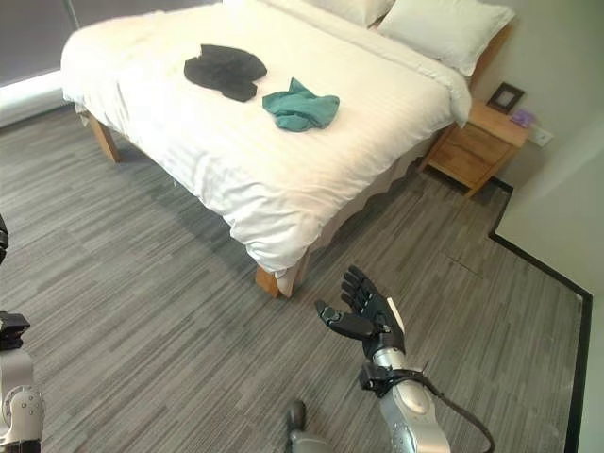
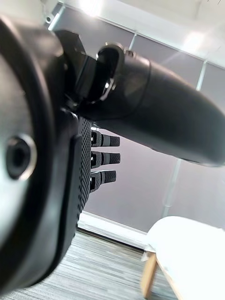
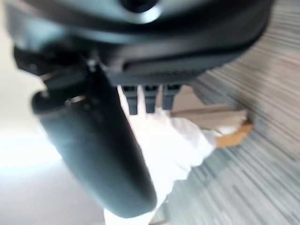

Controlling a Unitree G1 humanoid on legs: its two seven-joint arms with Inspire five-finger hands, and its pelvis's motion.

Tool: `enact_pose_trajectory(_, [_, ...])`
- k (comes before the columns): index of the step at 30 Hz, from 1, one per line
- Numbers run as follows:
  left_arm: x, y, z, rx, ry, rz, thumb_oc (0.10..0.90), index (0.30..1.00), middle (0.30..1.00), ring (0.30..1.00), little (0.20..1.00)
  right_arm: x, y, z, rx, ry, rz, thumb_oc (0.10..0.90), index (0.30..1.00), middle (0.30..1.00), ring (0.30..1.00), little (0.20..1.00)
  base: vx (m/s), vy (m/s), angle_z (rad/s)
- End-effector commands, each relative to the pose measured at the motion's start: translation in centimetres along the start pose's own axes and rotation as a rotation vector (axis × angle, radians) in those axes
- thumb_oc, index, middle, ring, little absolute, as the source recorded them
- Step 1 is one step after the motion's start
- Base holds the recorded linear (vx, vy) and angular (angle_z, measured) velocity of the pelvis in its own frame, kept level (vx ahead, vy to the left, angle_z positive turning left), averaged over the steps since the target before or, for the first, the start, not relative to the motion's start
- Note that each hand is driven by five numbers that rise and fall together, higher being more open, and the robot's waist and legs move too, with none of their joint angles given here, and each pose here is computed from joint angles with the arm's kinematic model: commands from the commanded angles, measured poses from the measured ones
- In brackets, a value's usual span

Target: Pick up bed clothes into laundry basket.

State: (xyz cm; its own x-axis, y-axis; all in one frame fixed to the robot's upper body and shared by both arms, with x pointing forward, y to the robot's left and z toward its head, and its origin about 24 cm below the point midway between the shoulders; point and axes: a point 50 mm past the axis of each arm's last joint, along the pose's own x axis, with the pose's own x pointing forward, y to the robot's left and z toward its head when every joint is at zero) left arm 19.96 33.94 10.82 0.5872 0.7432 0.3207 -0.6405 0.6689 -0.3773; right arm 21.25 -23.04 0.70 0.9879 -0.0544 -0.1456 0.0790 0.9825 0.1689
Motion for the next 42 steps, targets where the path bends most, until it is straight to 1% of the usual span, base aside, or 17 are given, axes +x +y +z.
enact_pose_trajectory(1, [1.0,-1.9,5.0,0.020,-0.256,-0.165,0.800,0.900,0.900,0.900,0.900,0.5,-1.5,6.9,-0.054,-0.317,0.002,0.800,0.900,0.900,0.900,0.900,0.47,-0.241,0.63])
enact_pose_trajectory(3, [0.6,-1.9,3.6,-0.046,-0.181,-0.167,0.800,0.900,0.900,0.900,0.900,0.7,-2.0,8.0,-0.091,-0.342,-0.007,0.800,0.900,0.900,0.900,0.900,0.44,-0.161,0.49])
enact_pose_trajectory(5, [0.3,-3.1,3.4,-0.127,-0.169,-0.181,0.800,0.900,0.900,0.900,0.900,1.0,-2.1,9.7,-0.073,-0.418,-0.017,0.800,0.900,0.900,0.900,0.900,0.39,-0.270,0.55])
enact_pose_trajectory(7, [0.3,-3.7,3.3,-0.136,-0.161,-0.207,0.800,0.900,0.900,0.900,0.900,1.3,-2.1,11.0,-0.082,-0.470,-0.017,0.800,0.900,0.900,0.900,0.900,0.28,-0.210,0.38])
enact_pose_trajectory(8, [0.4,-4.0,3.7,-0.092,-0.170,-0.251,0.800,0.900,0.900,0.900,0.900,1.8,-2.2,12.9,-0.136,-0.517,-0.028,0.800,0.900,0.900,0.900,0.900,0.35,-0.118,-0.20])
enact_pose_trajectory(12, [0.3,-4.7,4.5,-0.106,-0.197,-0.330,0.800,0.900,0.900,0.900,0.900,2.5,-1.1,17.2,-0.203,-0.645,0.043,0.800,0.900,0.900,0.900,0.900,0.47,-0.046,-0.42])
enact_pose_trajectory(14, [0.2,-5.9,5.2,-0.114,-0.227,-0.405,0.800,0.900,0.900,0.900,0.900,2.9,-1.4,18.1,-0.296,-0.628,0.056,0.800,0.900,0.900,0.900,0.900,0.63,0.050,-0.09])
enact_pose_trajectory(18, [1.2,-6.6,5.8,-0.094,-0.262,-0.428,0.800,0.900,0.900,0.900,0.900,3.9,-1.7,19.9,-0.375,-0.616,0.059,0.800,0.900,0.900,0.900,0.900,0.52,0.183,-0.46])
enact_pose_trajectory(23, [1.4,-5.7,6.7,-0.040,-0.291,-0.451,0.800,0.900,0.900,0.900,0.900,5.1,-3.5,20.2,-0.421,-0.558,-0.024,0.800,0.900,0.900,0.900,0.900,0.37,0.342,-0.41])
enact_pose_trajectory(24, [1.4,-5.7,7.1,0.004,-0.302,-0.464,0.800,0.900,0.900,0.900,0.900,5.3,-4.5,20.5,-0.537,-0.513,-0.081,0.800,0.900,0.900,0.900,0.900,0.21,0.238,-0.72])
enact_pose_trajectory(25, [1.4,-5.7,7.1,0.003,-0.303,-0.463,0.800,0.900,0.900,0.900,0.900,5.4,-4.5,20.5,-0.538,-0.514,-0.080,0.800,0.900,0.900,0.900,0.900,0.41,0.416,-0.54])
enact_pose_trajectory(27, [1.6,-6.6,7.5,0.009,-0.306,-0.532,0.800,0.900,0.900,0.900,0.900,6.2,-5.9,22.8,-0.769,-0.443,-0.154,0.800,0.900,0.900,0.900,0.900,0.34,0.335,-0.54])
enact_pose_trajectory(29, [1.4,-7.1,7.6,0.012,-0.306,-0.567,0.800,0.900,0.900,0.900,0.900,6.2,-6.2,25.0,-0.955,-0.450,-0.215,0.800,0.900,0.900,0.900,0.900,0.26,0.238,-0.40])
enact_pose_trajectory(30, [1.0,-7.7,7.9,0.019,-0.314,-0.614,0.800,0.900,0.900,0.900,0.900,6.0,-6.5,26.5,-1.072,-0.443,-0.256,0.800,0.900,0.900,0.900,0.900,0.28,0.153,-0.20])
enact_pose_trajectory(32, [-0.2,-9.2,8.3,-0.038,-0.324,-0.725,0.800,0.900,0.900,0.900,0.900,6.2,-7.8,28.8,-1.211,-0.410,-0.363,0.800,0.900,0.900,0.900,0.900,0.30,0.102,-0.13])
enact_pose_trajectory(38, [-2.0,-12.3,8.5,-0.115,-0.333,-0.910,0.800,0.900,0.900,0.900,0.900,6.3,-9.6,30.5,-1.443,-0.295,-0.480,0.800,0.900,0.900,0.900,0.900,0.24,0.019,0.30])
enact_pose_trajectory(42, [-3.1,-11.6,9.1,-0.164,-0.343,-0.917,0.800,0.900,0.900,0.900,0.900,7.1,-9.0,31.1,-1.495,-0.300,-0.492,0.800,0.900,0.900,0.900,0.900,0.16,-0.064,0.66])
